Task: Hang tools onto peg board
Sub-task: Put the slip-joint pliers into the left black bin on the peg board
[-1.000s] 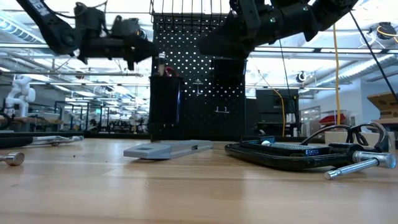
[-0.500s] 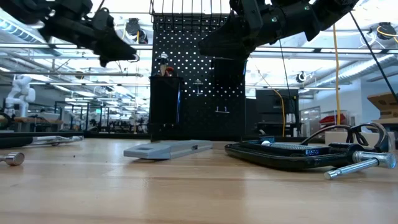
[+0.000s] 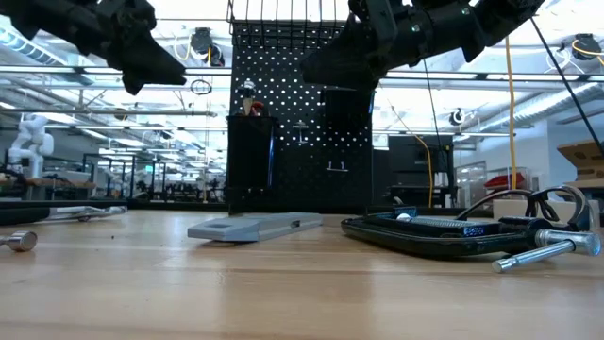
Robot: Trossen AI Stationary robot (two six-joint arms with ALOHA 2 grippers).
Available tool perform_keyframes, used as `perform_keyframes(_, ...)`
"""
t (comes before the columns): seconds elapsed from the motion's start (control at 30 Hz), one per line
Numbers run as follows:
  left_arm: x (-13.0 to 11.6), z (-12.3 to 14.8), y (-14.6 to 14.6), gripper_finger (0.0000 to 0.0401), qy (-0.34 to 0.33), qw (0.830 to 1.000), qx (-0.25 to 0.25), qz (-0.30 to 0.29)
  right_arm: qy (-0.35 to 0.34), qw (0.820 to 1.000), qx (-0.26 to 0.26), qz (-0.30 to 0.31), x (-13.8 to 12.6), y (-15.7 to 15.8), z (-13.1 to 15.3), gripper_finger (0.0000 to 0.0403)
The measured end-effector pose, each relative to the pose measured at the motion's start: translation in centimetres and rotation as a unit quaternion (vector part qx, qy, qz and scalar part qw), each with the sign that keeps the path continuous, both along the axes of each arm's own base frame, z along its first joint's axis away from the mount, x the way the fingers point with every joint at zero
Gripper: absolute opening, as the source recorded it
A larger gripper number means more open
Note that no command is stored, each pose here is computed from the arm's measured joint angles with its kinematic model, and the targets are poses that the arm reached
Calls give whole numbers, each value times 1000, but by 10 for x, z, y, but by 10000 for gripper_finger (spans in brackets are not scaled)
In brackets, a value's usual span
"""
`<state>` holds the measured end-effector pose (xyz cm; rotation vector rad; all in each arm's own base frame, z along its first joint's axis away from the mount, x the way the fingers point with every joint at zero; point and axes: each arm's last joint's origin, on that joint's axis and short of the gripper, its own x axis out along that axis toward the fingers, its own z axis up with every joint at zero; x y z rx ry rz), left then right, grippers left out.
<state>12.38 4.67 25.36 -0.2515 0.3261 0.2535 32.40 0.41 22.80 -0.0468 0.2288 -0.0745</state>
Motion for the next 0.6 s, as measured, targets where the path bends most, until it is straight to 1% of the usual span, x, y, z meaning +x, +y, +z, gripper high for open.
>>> perform_keyframes(0.2, 11, -12, -17, 134, 25, 1000, -16, -2, 0, 1000, 11, -2, 0, 0, 0, 201)
perform_keyframes(0.37, 18, -27, -34, 134, 51, 997, -58, 1, 2, 1000, 11, -2, 0, 0, -1, 201)
perform_keyframes(0.5, 22, -47, -48, 134, 88, 992, -88, 21, 2, 1000, 11, -2, 0, 0, -1, 201)
perform_keyframes(0.6, 26, -53, -57, 134, 104, 988, -107, 33, 3, 1000, 10, -2, 0, 0, -1, 201)
